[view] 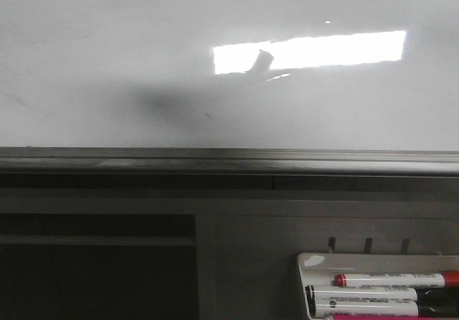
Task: Write number 2 on whiteboard
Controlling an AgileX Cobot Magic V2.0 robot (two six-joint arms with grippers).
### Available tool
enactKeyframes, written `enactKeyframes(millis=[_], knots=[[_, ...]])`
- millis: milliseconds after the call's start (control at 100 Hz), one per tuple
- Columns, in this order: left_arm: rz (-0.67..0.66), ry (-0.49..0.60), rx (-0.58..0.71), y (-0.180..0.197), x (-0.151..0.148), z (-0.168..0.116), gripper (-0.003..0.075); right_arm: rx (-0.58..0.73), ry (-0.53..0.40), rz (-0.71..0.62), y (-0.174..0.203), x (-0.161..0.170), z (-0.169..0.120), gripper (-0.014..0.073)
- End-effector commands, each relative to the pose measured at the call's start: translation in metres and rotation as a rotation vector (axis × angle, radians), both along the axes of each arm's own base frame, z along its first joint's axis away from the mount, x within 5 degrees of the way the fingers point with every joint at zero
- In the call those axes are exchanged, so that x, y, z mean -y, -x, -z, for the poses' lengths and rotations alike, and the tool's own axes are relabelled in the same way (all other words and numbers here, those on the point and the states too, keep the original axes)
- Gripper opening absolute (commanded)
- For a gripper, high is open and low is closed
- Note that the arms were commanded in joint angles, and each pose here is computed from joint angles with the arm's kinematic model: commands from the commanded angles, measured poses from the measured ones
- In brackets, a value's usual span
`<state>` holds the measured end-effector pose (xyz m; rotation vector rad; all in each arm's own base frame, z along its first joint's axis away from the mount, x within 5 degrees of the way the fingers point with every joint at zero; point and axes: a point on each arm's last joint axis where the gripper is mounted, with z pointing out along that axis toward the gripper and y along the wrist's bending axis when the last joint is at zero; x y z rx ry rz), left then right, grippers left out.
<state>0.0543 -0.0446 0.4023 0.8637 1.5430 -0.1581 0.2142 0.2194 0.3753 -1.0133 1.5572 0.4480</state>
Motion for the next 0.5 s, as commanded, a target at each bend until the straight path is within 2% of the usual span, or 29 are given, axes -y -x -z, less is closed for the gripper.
enactKeyframes(millis=[0,40,100,260,490], knots=[[-0.101,0.179,0.046,0.006,-0.009,0.005,0.0179,0.093,-0.044,0.048,-0.011,-0.002,-0.021,-0.0078],[-0.128,0.219,0.031,0.006,-0.011,0.017,0.0114,0.089,-0.037,0.048,-0.017,-0.007,-0.018,-0.0078],[-0.152,0.275,0.026,0.011,-0.013,0.033,-0.0023,0.088,-0.031,0.051,-0.027,-0.015,-0.018,-0.0078],[-0.150,0.360,0.020,0.019,-0.015,0.053,-0.0020,0.075,-0.018,0.063,-0.051,-0.026,-0.014,-0.0078],[-0.144,0.367,0.028,0.023,-0.016,0.053,-0.0020,0.028,0.050,0.050,-0.069,-0.028,0.001,-0.0078]])
